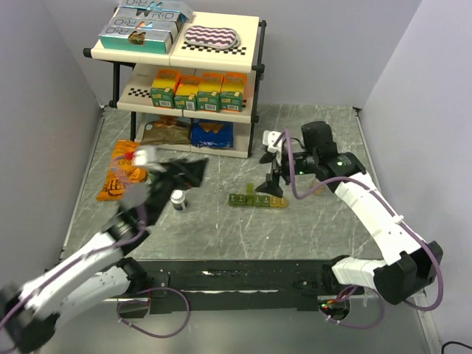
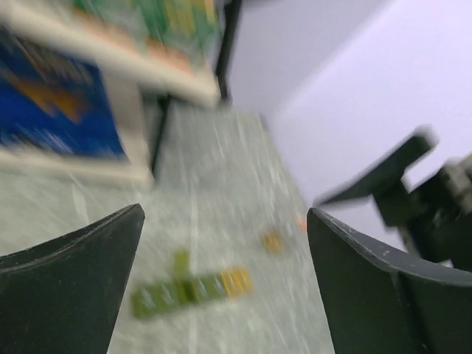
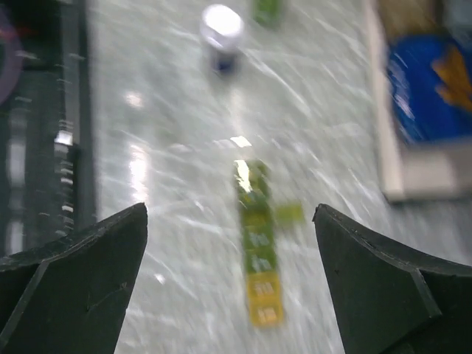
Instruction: Sort the pills into containers
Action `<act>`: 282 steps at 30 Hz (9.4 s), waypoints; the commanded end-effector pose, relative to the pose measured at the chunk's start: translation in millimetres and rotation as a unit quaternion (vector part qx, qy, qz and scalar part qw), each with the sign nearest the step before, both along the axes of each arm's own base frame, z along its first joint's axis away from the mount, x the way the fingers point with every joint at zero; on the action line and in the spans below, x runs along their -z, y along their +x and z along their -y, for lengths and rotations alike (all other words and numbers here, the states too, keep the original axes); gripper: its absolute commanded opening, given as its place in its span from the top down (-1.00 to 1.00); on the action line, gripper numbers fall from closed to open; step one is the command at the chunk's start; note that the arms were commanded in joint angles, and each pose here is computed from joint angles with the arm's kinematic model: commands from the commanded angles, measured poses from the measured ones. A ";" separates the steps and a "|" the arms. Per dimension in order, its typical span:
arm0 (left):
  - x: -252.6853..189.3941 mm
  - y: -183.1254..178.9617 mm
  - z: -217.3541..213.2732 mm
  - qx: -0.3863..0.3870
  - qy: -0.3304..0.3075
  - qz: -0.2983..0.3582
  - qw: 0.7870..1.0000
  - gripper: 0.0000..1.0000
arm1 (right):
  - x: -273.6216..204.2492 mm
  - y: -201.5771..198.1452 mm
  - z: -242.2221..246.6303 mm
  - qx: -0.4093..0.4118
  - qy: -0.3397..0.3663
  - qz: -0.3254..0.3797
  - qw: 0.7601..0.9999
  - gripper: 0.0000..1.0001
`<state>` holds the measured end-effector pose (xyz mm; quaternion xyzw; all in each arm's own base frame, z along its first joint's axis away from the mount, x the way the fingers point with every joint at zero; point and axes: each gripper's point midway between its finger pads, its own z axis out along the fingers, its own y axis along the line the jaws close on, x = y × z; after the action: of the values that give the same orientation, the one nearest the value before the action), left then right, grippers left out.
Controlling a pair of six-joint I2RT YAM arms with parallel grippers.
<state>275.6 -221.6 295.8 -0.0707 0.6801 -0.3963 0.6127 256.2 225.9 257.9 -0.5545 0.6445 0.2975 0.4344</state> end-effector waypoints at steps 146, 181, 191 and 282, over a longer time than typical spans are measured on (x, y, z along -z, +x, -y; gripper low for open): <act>92.7 -160.2 84.1 0.403 0.274 0.215 0.846 0.98 | -0.8 -117.4 -63.8 -0.263 0.051 -0.044 0.962 -0.16; 91.1 -134.8 82.7 0.344 0.285 0.207 0.871 0.98 | -3.6 -119.7 -78.0 -0.134 0.060 -0.313 0.938 0.84; 99.4 -174.6 88.2 0.465 0.260 0.202 0.822 0.98 | 12.8 -137.6 -81.9 -0.339 -0.010 0.056 0.939 0.88; 95.5 -156.9 86.8 0.417 0.217 0.152 0.869 -0.30 | 2.8 -134.9 -85.7 -0.218 0.019 -0.161 0.962 0.98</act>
<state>116.2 -304.7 193.7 0.4065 0.6219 -0.4652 0.4813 122.0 308.6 236.0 -0.6197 0.5822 0.4674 0.2420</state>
